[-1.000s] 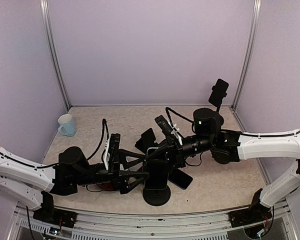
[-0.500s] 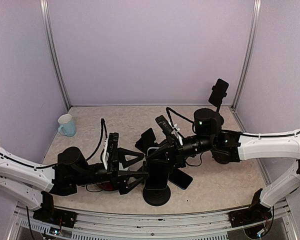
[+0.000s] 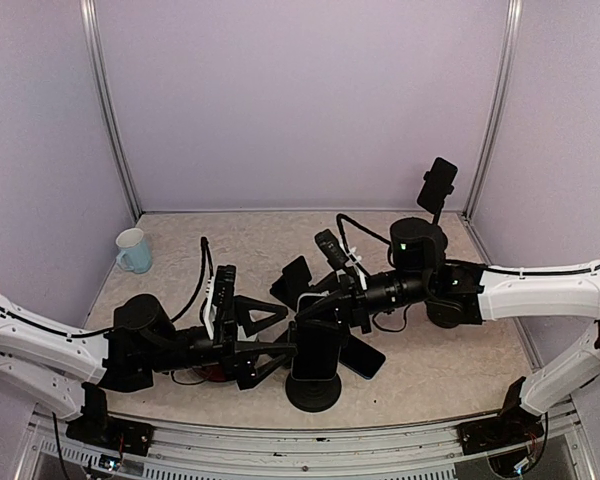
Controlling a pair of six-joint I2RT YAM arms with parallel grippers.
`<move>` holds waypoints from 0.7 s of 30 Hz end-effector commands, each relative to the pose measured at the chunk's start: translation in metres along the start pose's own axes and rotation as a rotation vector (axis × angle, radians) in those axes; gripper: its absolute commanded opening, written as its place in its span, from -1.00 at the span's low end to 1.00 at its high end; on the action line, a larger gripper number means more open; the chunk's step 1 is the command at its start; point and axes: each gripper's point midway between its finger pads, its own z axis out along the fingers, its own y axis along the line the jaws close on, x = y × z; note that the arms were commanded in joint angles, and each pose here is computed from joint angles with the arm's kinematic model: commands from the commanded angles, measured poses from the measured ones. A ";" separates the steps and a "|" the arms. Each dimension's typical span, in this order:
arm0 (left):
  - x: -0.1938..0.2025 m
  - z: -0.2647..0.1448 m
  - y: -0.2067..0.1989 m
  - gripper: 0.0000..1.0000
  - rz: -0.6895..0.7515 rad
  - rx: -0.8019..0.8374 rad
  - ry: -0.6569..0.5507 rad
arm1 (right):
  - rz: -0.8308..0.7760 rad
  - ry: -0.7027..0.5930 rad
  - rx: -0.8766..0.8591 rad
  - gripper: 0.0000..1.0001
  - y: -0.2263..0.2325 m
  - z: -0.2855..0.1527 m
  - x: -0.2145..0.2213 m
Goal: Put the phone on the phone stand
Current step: Install the phone onto the phone stand.
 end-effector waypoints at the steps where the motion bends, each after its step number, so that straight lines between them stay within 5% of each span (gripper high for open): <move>1: -0.004 -0.004 -0.003 0.98 0.009 0.003 -0.020 | 0.144 0.176 0.162 0.02 -0.038 -0.007 0.065; 21: -0.002 -0.002 0.006 0.98 0.024 -0.044 0.000 | 0.092 0.099 0.180 0.77 -0.012 -0.024 0.018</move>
